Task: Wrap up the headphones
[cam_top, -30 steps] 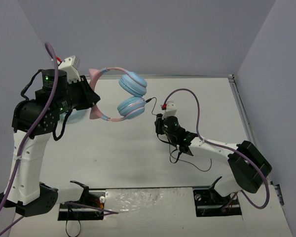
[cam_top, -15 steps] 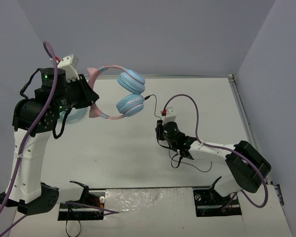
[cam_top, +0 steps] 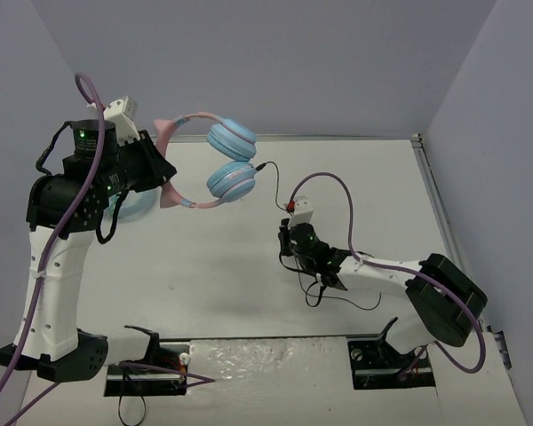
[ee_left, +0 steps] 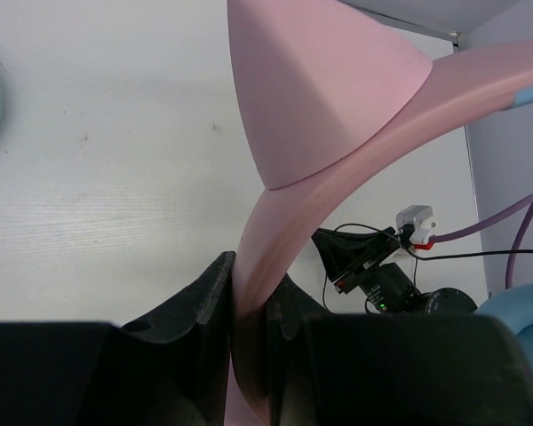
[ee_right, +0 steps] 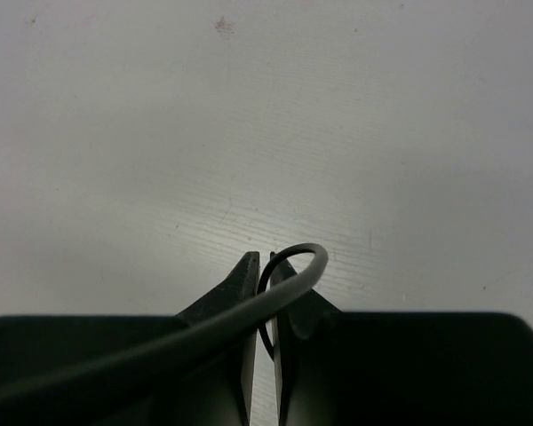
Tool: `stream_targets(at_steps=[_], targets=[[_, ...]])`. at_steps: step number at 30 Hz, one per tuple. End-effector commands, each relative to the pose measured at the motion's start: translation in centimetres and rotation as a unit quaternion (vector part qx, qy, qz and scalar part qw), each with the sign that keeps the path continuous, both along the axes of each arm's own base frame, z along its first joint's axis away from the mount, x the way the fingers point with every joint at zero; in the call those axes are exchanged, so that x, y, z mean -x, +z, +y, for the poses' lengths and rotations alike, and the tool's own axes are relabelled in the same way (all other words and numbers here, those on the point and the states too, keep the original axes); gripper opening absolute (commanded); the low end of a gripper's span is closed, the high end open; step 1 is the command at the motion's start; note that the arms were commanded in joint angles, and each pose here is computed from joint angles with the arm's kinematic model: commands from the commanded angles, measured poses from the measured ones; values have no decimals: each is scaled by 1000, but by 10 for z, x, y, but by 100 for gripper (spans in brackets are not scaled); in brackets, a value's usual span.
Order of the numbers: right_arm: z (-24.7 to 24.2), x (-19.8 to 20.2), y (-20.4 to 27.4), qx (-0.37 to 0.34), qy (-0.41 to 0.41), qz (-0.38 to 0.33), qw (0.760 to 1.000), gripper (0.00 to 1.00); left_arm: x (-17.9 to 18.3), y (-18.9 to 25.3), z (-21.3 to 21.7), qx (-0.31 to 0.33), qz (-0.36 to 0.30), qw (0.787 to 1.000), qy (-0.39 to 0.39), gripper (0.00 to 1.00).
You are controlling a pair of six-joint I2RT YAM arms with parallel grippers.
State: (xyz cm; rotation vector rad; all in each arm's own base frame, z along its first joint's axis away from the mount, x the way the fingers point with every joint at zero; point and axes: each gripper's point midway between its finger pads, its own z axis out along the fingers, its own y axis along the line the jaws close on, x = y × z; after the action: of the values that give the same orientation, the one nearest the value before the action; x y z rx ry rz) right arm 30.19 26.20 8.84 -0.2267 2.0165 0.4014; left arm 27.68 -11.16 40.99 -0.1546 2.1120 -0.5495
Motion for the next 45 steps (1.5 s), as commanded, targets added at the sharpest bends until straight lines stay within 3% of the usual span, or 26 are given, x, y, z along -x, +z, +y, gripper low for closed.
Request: stream_targets(at_steps=[1, 8, 14, 29, 35, 40, 45], targets=[[7, -2, 15, -19, -16, -28, 999, 6, -13, 33, -8, 59, -59, 997, -1, 0], [6, 1, 15, -15, -16, -29, 999, 6, -19, 26, -6, 68, -52, 996, -2, 0], [10, -10, 18, -3, -19, -43, 999, 23, -8, 36, -9, 77, -58, 995, -18, 0], [41, -46, 42, 8, -15, -73, 997, 23, 24, 50, -11, 79, -65, 994, -47, 0], [45, -43, 29, 7, -15, -61, 998, 11, 20, 53, -13, 89, -68, 993, -47, 0], [45, -28, 14, 4, -14, -47, 999, 0, 1, 54, -27, 144, -64, 986, -61, 0], [47, -11, 10, 3, -7, -39, 999, 0, -22, 55, -40, 217, -67, 970, -85, 0]])
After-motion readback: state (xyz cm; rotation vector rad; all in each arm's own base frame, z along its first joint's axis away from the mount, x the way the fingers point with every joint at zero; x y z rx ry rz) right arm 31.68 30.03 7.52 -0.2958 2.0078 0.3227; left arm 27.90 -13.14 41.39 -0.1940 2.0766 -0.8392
